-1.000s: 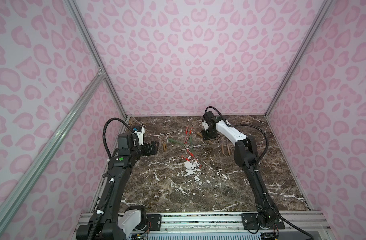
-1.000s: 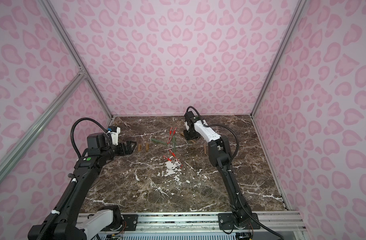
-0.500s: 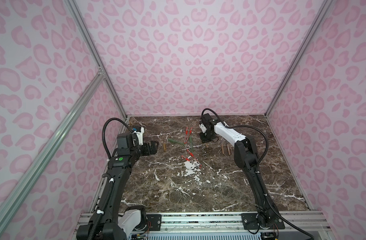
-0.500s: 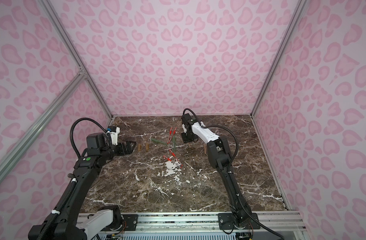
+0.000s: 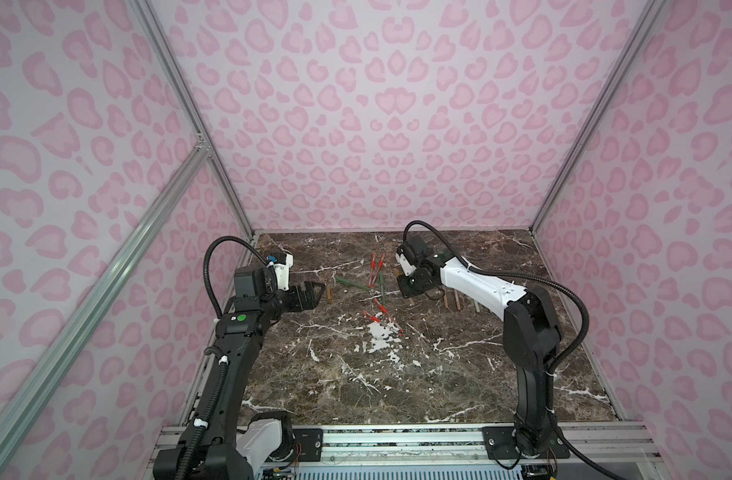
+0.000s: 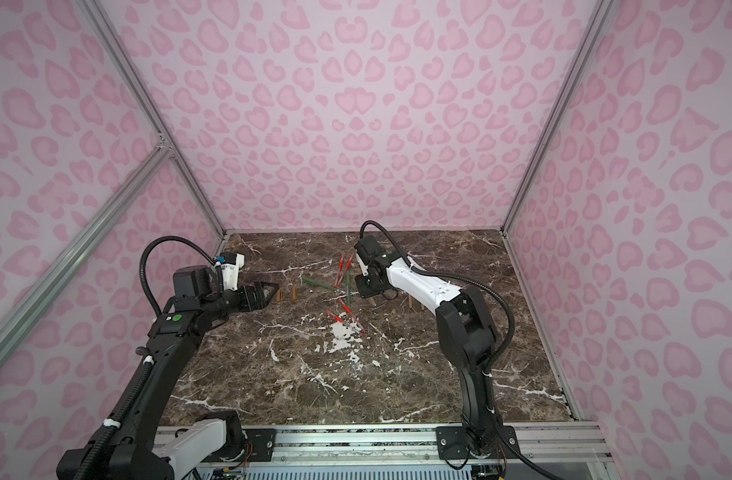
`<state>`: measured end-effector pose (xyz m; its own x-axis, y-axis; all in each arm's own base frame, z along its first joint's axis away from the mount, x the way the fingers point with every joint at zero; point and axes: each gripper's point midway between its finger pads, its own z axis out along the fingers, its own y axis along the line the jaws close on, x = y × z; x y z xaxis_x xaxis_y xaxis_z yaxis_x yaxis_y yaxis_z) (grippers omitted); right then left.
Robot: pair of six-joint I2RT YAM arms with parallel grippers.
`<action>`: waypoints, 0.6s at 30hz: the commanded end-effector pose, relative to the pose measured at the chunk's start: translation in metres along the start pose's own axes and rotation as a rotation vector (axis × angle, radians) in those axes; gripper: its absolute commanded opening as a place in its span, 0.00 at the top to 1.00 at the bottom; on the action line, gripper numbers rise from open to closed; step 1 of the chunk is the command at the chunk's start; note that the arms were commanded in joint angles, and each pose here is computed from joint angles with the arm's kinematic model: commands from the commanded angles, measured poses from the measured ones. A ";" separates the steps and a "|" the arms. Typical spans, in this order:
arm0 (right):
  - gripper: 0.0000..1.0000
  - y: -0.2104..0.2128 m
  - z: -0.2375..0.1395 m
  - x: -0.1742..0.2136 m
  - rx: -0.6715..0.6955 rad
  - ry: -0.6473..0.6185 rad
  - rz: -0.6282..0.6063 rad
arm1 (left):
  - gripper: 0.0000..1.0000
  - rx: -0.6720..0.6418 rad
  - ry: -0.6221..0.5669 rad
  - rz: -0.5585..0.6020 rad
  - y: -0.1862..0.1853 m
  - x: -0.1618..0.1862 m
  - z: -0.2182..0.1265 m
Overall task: Open the pen caps
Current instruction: 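Lift the tan pen toward the left gripper while the left gripper grasps its cap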
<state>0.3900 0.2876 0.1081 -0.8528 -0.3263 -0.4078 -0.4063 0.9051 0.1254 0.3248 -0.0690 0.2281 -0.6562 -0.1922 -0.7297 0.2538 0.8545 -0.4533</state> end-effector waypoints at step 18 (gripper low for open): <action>1.00 0.182 -0.076 0.003 -0.379 -0.286 -0.056 | 0.15 0.343 0.077 -0.144 -0.063 0.011 0.028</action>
<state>0.2908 0.4189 0.1844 -0.7337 -0.2721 -0.6227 -0.5770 0.7334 0.3594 0.3186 -0.1323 0.2263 -0.7522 -0.2338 -0.6161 0.3536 0.6458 -0.6767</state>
